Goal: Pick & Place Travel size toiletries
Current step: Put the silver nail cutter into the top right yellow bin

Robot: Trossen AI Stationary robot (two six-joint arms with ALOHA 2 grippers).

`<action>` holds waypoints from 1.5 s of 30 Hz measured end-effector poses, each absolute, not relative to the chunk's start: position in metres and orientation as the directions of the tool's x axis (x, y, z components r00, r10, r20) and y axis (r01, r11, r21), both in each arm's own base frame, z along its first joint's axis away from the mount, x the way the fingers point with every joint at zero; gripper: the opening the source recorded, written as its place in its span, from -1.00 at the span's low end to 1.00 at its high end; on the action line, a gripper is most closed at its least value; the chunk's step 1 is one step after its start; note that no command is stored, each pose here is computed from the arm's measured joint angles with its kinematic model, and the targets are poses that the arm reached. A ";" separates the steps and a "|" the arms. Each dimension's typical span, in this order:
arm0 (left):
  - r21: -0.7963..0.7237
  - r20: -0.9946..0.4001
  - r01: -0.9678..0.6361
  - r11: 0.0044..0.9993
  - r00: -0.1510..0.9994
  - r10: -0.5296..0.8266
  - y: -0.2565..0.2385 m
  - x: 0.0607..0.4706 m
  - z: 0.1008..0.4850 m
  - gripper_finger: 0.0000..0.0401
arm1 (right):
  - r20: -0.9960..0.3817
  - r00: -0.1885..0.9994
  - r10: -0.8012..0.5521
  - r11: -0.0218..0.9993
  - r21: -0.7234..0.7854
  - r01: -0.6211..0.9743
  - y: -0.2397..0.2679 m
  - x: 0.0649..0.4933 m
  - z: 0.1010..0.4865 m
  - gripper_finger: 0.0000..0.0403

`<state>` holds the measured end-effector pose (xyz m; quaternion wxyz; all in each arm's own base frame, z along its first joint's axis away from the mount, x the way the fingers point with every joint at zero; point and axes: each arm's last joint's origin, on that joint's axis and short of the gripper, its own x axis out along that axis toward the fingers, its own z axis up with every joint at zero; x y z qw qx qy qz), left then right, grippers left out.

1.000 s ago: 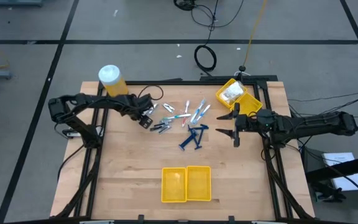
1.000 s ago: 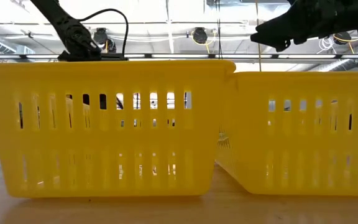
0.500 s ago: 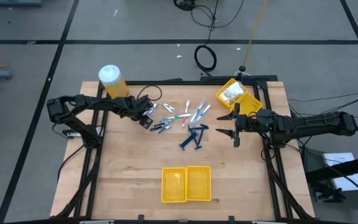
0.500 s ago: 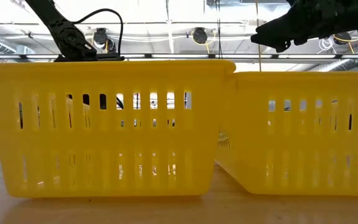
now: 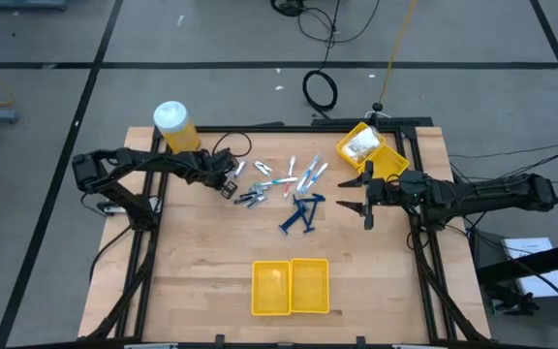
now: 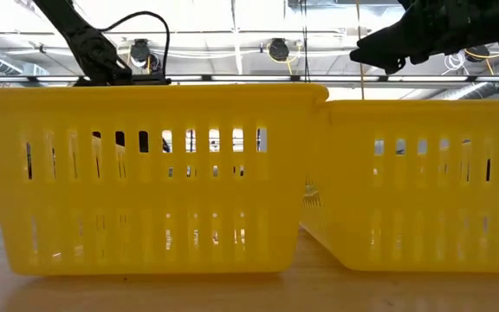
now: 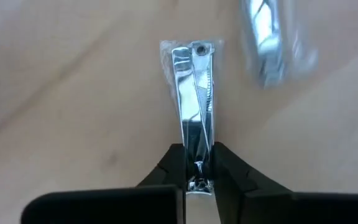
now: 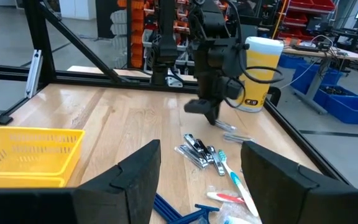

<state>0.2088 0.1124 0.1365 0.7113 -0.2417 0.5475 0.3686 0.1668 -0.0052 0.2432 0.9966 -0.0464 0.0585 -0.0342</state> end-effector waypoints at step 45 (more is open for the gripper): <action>0.066 -0.036 0.115 0.991 0.993 -0.113 0.030 0.377 0.223 -0.83 | 0.210 0.975 -0.068 0.997 -0.033 0.076 -0.007 0.245 0.214 0.08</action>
